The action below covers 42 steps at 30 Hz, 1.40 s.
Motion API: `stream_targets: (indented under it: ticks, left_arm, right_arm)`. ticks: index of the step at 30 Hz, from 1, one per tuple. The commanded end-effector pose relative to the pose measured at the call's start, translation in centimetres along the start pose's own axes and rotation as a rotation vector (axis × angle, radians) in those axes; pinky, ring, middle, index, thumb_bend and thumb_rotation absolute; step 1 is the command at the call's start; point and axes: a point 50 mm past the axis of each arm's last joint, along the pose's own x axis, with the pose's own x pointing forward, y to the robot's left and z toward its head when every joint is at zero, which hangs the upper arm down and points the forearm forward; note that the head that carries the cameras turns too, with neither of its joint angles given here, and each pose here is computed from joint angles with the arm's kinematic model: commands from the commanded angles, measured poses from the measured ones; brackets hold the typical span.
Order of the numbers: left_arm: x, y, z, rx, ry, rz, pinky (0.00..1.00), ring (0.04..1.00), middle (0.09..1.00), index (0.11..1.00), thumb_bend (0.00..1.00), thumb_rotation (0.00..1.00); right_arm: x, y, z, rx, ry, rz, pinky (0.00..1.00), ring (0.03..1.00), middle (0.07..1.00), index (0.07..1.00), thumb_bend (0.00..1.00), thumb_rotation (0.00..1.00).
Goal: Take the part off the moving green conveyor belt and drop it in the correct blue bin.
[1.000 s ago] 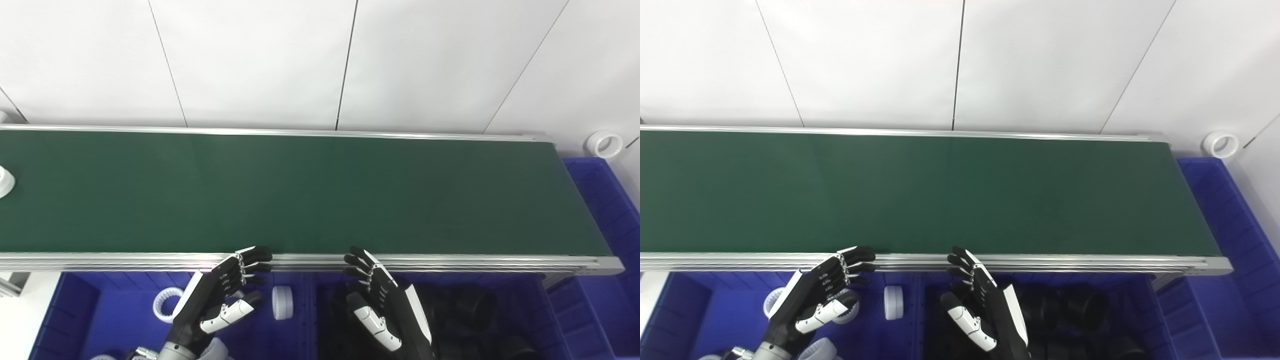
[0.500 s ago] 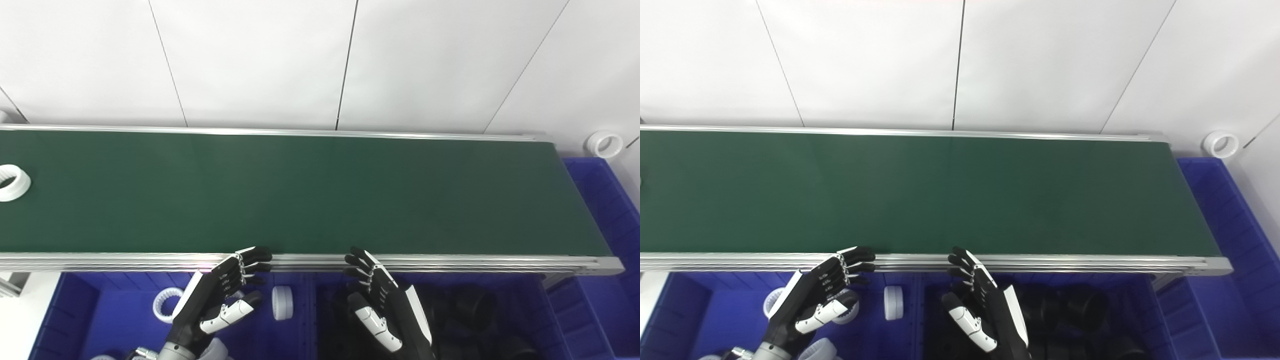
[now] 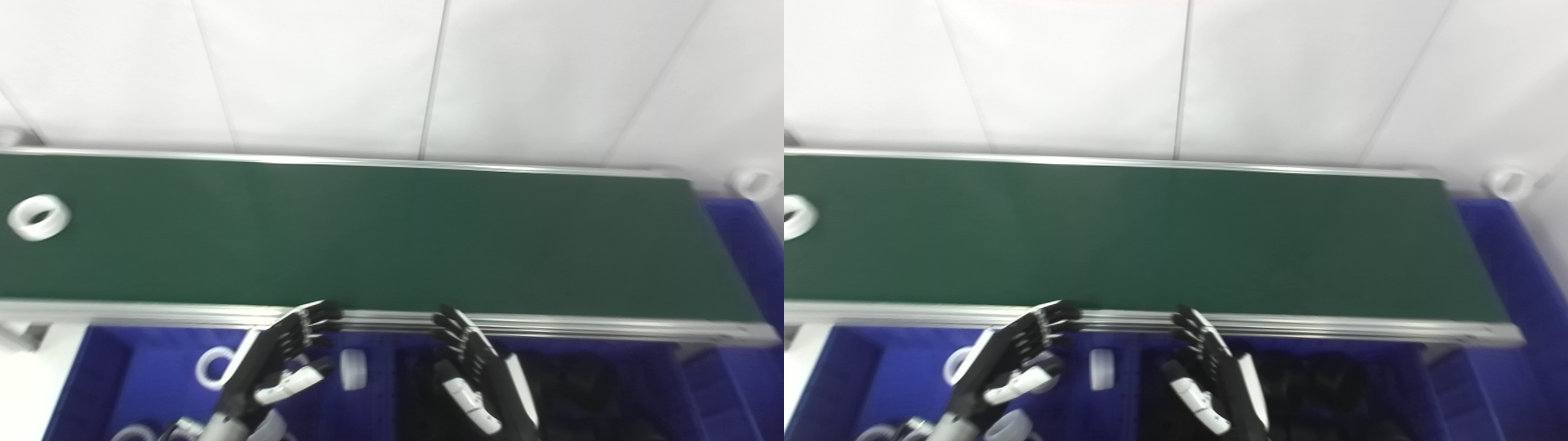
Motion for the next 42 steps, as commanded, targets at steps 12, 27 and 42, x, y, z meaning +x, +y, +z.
stream_targets:
  ticks: [12, 27, 42]
  left_arm:
    - [0.8, -0.9, -0.7, 0.017, -0.045, -0.016, 0.66, 0.729, 0.772, 0.76, 0.87, 0.39]
    - [1.3, -0.8, -1.6, 0.021, -0.061, -0.012, 0.64, 0.709, 0.754, 0.744, 0.9, 0.35]
    - [2.1, 0.3, 0.5, 0.063, -0.112, 0.005, 0.61, 0.678, 0.733, 0.732, 0.91, 0.31]
  right_arm:
    - [0.0, -1.0, -1.0, 0.018, -0.067, 0.01, 0.79, 0.857, 0.903, 0.947, 0.41, 0.8]
    - [0.5, -1.1, -1.6, 0.026, -0.062, 0.012, 0.8, 0.865, 0.901, 0.951, 0.28, 0.75]
    - [0.8, -1.2, -2.2, 0.028, -0.054, 0.01, 0.79, 0.864, 0.903, 0.957, 0.28, 0.76]
